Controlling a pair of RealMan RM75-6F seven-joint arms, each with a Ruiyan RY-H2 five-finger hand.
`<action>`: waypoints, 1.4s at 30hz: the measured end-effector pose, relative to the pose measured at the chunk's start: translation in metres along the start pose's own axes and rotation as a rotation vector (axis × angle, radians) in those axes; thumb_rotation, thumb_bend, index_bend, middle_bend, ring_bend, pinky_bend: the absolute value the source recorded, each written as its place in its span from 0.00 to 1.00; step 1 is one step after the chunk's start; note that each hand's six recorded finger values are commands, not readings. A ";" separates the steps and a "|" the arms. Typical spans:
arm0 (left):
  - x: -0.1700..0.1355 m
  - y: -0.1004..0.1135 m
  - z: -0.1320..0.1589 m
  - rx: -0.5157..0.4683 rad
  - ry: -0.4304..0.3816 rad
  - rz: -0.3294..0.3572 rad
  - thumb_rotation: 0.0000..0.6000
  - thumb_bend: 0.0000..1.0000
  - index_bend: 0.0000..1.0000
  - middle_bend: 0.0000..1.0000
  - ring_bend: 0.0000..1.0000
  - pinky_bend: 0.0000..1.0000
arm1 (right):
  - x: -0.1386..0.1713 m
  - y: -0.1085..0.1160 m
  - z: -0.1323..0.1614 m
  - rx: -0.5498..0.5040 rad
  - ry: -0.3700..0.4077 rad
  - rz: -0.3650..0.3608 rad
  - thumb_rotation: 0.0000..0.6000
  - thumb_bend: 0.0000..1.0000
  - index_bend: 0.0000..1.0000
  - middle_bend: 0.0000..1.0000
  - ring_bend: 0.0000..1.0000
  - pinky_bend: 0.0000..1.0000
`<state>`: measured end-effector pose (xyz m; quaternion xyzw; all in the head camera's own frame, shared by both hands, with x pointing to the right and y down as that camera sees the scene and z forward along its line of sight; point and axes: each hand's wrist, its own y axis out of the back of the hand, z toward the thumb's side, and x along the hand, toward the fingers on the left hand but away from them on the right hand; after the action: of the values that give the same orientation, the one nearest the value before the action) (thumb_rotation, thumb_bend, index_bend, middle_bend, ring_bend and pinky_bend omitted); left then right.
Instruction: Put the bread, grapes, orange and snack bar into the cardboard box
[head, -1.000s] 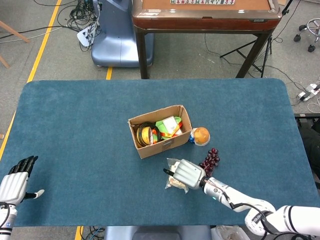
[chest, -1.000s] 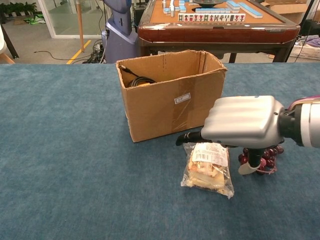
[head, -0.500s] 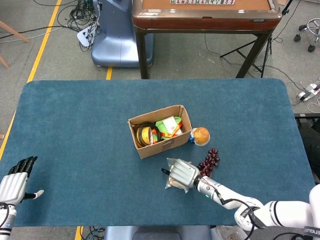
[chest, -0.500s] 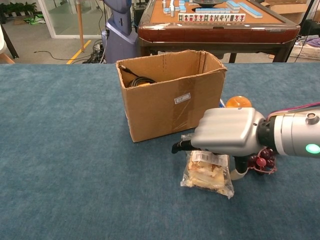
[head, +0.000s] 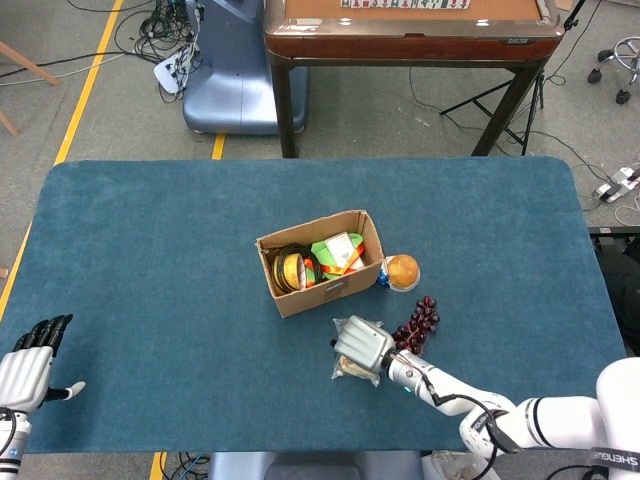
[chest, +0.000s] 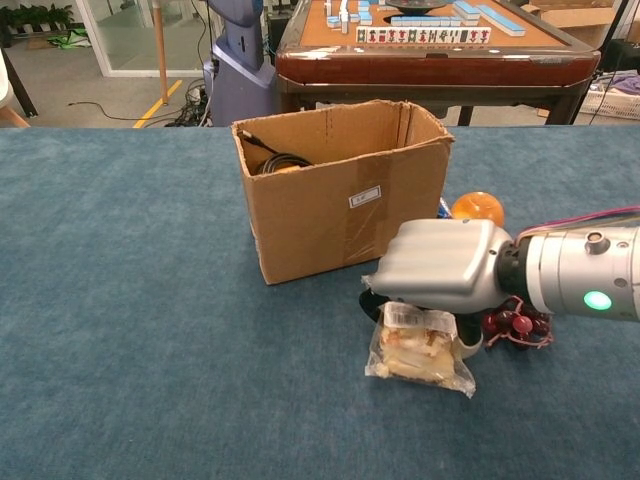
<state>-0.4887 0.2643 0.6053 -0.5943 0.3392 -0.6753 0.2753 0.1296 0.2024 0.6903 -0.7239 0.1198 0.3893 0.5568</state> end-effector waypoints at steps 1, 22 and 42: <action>0.000 0.000 0.000 0.001 0.001 -0.001 1.00 0.00 0.04 0.08 0.06 0.12 | 0.000 0.001 0.000 -0.002 0.000 -0.005 1.00 0.03 0.52 1.00 1.00 1.00; 0.000 -0.003 -0.001 0.004 0.015 -0.011 1.00 0.00 0.04 0.08 0.06 0.12 | 0.041 0.096 -0.009 -0.074 -0.012 -0.378 1.00 0.05 0.58 1.00 1.00 1.00; 0.000 -0.004 -0.002 0.004 0.017 -0.014 1.00 0.00 0.04 0.08 0.06 0.12 | 0.061 0.168 -0.078 -0.120 -0.272 -0.627 1.00 0.05 0.58 1.00 1.00 1.00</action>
<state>-0.4901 0.2669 0.6081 -0.5904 0.3359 -0.6829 0.2688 0.1022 0.0888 0.5345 -0.6984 -0.2069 0.2985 0.6167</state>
